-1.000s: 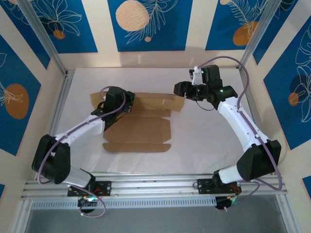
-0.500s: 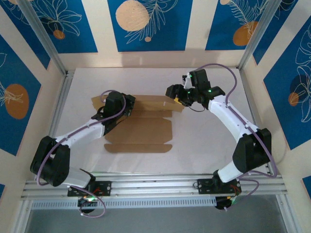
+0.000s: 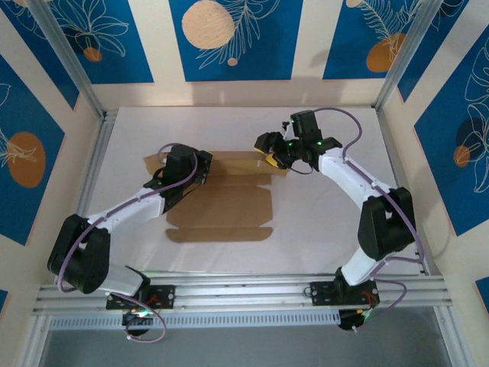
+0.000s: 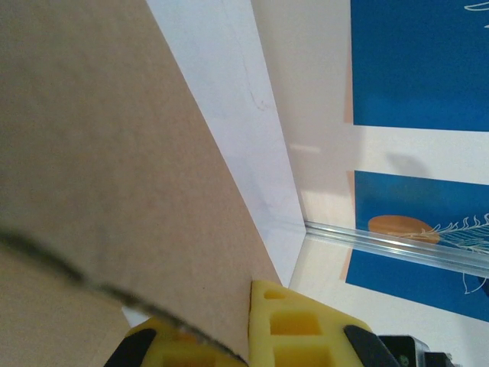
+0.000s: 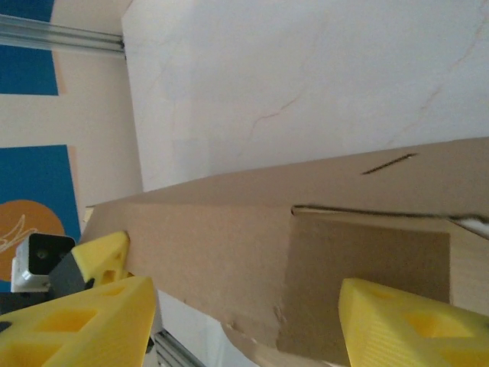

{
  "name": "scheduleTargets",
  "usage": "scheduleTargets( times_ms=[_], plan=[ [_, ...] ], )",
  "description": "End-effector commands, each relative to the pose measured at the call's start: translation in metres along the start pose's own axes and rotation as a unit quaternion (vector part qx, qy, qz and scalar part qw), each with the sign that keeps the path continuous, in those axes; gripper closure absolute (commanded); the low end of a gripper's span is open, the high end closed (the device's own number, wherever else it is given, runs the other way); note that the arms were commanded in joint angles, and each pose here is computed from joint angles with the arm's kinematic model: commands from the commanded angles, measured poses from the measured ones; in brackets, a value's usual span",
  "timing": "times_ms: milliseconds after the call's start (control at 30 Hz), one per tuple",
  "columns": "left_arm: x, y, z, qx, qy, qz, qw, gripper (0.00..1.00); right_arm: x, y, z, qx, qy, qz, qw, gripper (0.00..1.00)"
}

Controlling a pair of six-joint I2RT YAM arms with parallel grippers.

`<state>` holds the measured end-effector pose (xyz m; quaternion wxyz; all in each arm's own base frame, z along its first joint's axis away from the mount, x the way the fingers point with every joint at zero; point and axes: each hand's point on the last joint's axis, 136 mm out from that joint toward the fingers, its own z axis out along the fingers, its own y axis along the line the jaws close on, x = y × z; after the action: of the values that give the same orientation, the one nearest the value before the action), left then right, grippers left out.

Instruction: Fold the paper box

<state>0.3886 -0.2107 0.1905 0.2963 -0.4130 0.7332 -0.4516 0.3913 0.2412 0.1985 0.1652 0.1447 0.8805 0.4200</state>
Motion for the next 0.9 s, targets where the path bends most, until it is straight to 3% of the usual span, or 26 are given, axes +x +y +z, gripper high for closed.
scheduleTargets(
  times_ms=[0,233,433,867],
  plan=[
    [0.009,0.026,0.002,-0.039,0.012,0.009,0.999,1.0,0.004,0.011,0.012,-0.038,0.02,0.024,0.999,0.34],
    [0.011,0.024,0.002,-0.034,0.017,-0.002,0.999,1.0,0.012,0.011,0.024,-0.084,0.034,0.085,0.992,0.34],
    [0.008,0.024,-0.001,-0.034,0.008,-0.001,0.999,1.0,0.011,-0.002,0.018,-0.071,0.022,0.102,0.992,0.34],
    [0.011,0.031,0.001,-0.038,0.014,-0.007,0.999,1.0,0.011,0.044,0.033,-0.187,0.039,0.098,0.977,0.41]
  ],
)
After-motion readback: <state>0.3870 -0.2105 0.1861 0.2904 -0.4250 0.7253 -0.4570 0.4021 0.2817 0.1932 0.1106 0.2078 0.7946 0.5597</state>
